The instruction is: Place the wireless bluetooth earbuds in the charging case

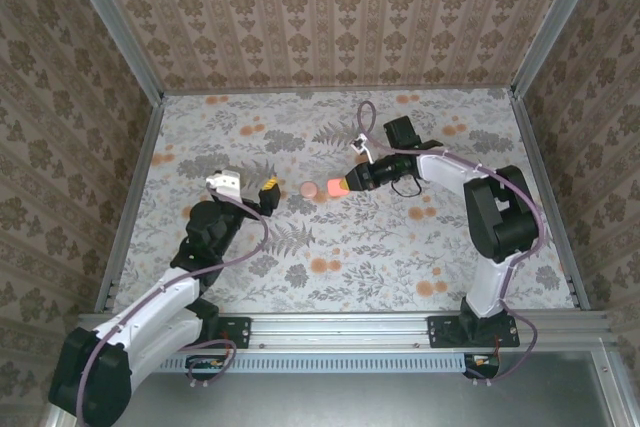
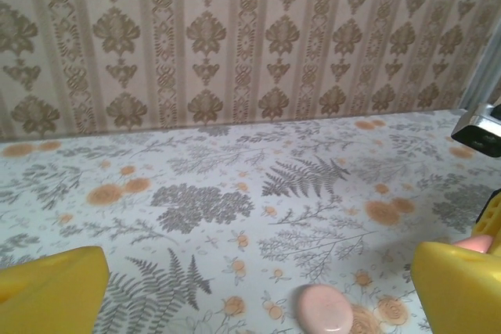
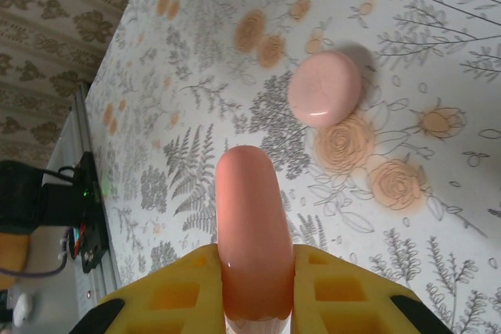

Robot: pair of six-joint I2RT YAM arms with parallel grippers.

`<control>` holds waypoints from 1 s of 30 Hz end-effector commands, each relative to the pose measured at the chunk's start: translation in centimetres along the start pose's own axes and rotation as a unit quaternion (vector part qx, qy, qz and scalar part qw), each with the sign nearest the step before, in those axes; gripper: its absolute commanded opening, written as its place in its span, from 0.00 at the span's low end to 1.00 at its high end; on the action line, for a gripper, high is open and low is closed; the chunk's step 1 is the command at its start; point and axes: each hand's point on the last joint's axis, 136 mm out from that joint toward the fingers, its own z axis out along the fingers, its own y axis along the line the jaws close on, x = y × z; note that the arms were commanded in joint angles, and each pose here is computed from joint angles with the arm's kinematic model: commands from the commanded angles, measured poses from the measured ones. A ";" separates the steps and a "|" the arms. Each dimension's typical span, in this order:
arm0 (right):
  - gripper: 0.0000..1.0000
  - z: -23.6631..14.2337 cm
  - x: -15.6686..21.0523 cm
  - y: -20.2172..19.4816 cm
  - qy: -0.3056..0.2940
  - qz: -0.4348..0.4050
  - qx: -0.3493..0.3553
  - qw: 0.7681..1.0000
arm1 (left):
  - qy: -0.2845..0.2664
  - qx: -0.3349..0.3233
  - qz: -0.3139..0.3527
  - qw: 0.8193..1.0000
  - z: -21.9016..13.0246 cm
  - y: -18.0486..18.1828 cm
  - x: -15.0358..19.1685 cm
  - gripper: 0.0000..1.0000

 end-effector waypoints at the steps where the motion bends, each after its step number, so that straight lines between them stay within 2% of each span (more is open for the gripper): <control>1: 0.19 0.5 0.1 -1.0 0.020 0.054 0.017 0.998 | 0.006 -0.026 -0.011 1.000 -0.3 1.1 0.5 1.00; 21: 0.21 2.0 2.0 -4.4 0.086 0.145 0.068 0.983 | 0.030 -0.036 -0.020 0.999 0.4 2.1 1.6 1.00; 30: 0.28 2.0 2.5 -5.8 0.098 0.161 0.101 0.977 | 0.036 -0.041 -0.023 0.998 0.4 2.4 2.0 1.00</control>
